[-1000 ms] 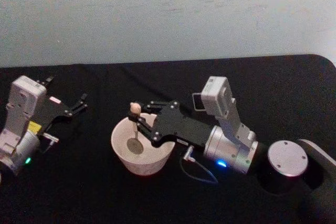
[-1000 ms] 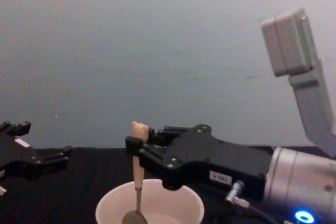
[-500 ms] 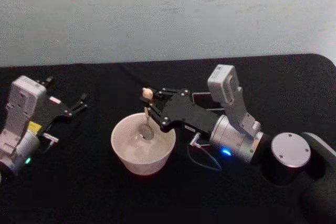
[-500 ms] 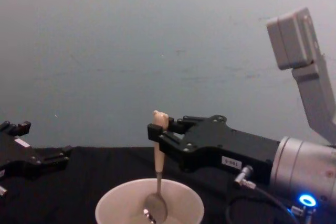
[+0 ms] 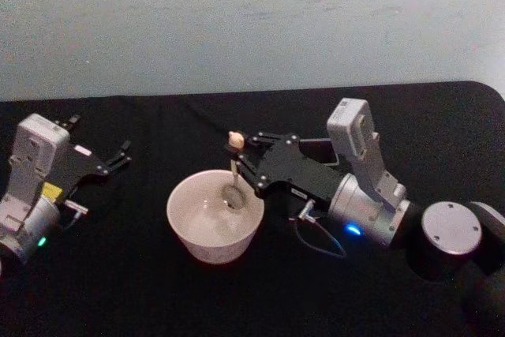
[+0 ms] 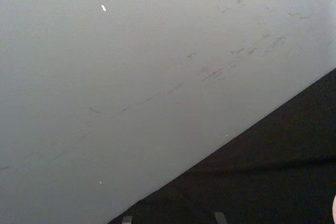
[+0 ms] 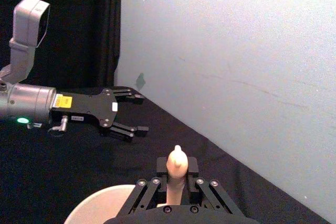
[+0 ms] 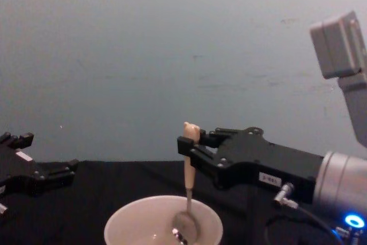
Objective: Pick up the stirring spoon with one hand, stir inside the cup, then place it back in its original position.
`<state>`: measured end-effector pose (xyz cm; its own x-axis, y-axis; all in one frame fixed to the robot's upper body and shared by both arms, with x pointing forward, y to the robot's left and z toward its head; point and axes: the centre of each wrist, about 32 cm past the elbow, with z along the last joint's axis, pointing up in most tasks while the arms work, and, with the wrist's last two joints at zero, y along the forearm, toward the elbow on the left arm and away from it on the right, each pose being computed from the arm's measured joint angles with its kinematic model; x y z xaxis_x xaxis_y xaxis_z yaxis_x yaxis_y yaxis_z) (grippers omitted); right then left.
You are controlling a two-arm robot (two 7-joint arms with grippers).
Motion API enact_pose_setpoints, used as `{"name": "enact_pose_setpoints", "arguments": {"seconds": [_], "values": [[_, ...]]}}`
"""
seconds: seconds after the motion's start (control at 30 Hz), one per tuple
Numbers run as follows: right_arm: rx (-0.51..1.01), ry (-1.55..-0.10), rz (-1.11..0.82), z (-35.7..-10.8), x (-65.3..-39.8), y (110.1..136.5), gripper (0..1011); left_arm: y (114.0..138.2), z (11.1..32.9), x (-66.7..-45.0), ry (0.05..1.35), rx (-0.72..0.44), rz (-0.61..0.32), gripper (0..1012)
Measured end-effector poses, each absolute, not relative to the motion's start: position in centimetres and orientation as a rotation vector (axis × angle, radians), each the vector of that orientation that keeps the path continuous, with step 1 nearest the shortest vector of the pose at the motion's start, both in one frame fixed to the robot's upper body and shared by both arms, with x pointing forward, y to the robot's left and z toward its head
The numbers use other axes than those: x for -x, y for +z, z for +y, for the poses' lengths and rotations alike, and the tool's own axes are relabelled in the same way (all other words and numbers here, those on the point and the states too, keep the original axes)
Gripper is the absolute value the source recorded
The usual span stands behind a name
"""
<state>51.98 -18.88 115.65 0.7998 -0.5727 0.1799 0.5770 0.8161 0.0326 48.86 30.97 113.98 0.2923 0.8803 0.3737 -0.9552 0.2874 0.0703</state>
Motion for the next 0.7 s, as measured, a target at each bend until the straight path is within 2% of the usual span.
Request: {"name": "enact_pose_setpoints", "arguments": {"seconds": [0.4,0.7], "values": [[0.017,-0.553,-0.165,-19.7,-49.9,115.9,211,114.0,31.0,-48.9,1.248,-0.304,-0.285,1001],[0.008,-0.487,-0.156,-18.3,-49.0,115.7,211,114.0,31.0,-48.9,1.248,-0.305,-0.285,1001]]}}
